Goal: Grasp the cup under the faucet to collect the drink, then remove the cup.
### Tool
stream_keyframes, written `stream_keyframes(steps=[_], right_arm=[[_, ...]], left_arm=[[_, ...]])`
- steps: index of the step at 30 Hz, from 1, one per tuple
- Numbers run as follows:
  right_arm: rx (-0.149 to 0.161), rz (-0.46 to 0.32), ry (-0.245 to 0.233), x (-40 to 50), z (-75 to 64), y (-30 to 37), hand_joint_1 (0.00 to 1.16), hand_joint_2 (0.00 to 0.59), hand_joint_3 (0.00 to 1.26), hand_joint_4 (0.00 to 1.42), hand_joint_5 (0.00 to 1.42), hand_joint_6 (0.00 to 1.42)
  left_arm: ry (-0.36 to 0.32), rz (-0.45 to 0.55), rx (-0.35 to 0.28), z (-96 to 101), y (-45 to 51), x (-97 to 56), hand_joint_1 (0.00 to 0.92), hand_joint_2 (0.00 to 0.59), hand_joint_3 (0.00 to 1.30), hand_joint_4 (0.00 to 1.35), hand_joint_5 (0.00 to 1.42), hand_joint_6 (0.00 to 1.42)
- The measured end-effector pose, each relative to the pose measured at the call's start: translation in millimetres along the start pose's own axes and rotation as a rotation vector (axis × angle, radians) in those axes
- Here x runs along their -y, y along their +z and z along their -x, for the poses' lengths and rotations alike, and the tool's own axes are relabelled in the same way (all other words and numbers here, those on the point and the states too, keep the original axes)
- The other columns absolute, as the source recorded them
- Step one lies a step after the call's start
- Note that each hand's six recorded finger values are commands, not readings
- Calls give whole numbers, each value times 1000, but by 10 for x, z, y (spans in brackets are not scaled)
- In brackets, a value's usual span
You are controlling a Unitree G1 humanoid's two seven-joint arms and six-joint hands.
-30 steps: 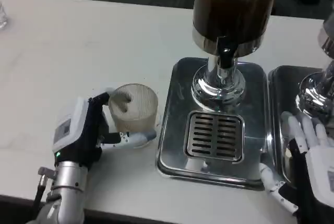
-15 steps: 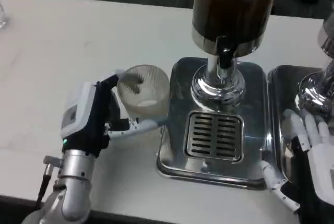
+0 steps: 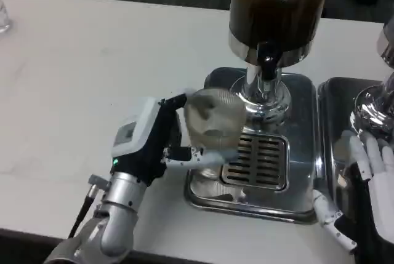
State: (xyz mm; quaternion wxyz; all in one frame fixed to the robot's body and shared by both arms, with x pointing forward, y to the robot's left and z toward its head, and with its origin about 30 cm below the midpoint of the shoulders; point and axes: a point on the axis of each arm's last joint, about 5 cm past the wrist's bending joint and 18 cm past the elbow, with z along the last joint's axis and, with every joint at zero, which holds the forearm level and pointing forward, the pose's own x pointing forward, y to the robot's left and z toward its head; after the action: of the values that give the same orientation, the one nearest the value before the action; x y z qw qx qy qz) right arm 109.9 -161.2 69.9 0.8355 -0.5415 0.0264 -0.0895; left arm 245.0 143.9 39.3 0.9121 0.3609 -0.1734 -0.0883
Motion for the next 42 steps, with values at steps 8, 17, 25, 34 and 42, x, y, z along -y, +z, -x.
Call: stream_keyframes(steps=[8,17,25,34,42], right_arm=[[-14,-4,-13,4,7,-4,237,453,54,0,0,66],[-35,-20,-37,-13,18,19,237,453,54,0,0,66],[-46,-27,-48,-15,18,23,232,456,54,0,0,65],[-51,-26,-51,-14,22,16,203,450,54,0,0,64],[-56,-34,-47,-20,24,12,137,434,54,0,0,64]], left_arm=[[-61,-35,3,-179,139,153,666,0,893,1070,1203,1306],[-131,-75,14,-296,296,324,670,4,901,1084,1203,1321],[-135,-113,23,-317,332,371,683,0,877,1038,1188,1304],[-125,-130,29,-303,326,382,573,16,638,787,996,1095],[-147,-154,9,-262,238,313,325,47,297,466,706,752]])
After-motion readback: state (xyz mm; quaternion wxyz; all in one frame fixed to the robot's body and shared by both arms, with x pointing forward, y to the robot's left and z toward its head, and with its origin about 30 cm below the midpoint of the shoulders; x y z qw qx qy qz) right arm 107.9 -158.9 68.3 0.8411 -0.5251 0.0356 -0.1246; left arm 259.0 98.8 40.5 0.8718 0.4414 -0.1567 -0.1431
